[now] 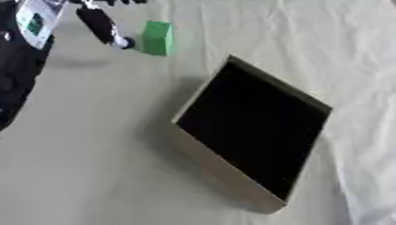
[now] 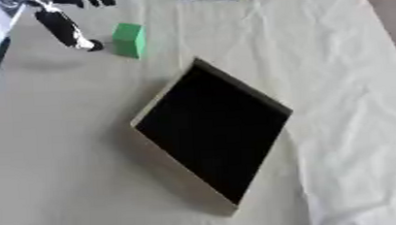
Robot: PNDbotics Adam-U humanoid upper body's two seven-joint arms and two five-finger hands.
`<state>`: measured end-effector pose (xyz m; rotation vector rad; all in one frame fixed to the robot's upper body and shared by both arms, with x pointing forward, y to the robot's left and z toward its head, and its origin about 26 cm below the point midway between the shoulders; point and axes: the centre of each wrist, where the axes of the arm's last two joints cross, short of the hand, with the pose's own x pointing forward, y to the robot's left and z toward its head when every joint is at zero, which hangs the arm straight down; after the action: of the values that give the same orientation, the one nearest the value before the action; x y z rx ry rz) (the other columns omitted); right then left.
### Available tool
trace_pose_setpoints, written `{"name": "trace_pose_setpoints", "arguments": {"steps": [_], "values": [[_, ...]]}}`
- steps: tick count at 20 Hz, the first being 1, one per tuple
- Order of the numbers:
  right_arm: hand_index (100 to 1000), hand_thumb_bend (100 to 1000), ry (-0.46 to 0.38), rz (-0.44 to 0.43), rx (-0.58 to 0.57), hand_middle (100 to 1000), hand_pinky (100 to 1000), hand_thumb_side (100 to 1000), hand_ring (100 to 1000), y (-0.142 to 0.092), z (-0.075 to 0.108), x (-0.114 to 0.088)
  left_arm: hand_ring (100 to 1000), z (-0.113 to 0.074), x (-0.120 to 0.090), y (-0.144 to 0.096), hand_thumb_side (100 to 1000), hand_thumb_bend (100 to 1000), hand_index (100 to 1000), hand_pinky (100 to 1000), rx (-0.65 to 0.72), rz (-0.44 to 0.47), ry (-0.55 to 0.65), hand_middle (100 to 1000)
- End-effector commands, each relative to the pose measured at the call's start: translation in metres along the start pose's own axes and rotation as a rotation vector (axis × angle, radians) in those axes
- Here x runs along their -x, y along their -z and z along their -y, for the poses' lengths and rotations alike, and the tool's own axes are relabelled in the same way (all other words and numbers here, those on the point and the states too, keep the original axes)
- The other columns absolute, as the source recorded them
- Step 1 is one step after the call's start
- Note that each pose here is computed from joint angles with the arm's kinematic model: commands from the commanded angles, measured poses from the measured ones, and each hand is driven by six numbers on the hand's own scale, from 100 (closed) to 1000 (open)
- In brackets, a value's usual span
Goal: Pick up objects on the table and place them in the box.
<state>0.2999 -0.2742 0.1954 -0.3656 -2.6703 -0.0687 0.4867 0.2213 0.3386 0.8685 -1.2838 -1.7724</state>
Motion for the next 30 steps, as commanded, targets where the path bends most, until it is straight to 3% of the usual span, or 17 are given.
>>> {"name": "trace_pose_setpoints", "arguments": {"steps": [1,15,21,30], "values": [[758,100,0.004,0.028,-0.004,593,644,781,668,0.006,0.001,-0.004,938,-0.019,0.002,-0.009,297,449,975,876,-0.039,-0.020,0.017,908],[756,100,-0.006,0.020,0.022,590,641,784,665,0.006,0.002,-0.004,947,-0.014,0.002,-0.006,417,468,981,888,0.057,-0.001,0.005,915],[754,100,0.001,0.014,0.031,588,639,788,664,0.007,-0.001,-0.005,947,-0.017,-0.002,-0.006,418,460,983,883,0.071,0.018,0.001,916],[753,100,0.014,0.016,0.022,586,638,791,663,0.009,-0.003,-0.005,948,-0.030,-0.005,-0.012,402,466,976,878,-0.011,0.003,-0.011,910]]}}
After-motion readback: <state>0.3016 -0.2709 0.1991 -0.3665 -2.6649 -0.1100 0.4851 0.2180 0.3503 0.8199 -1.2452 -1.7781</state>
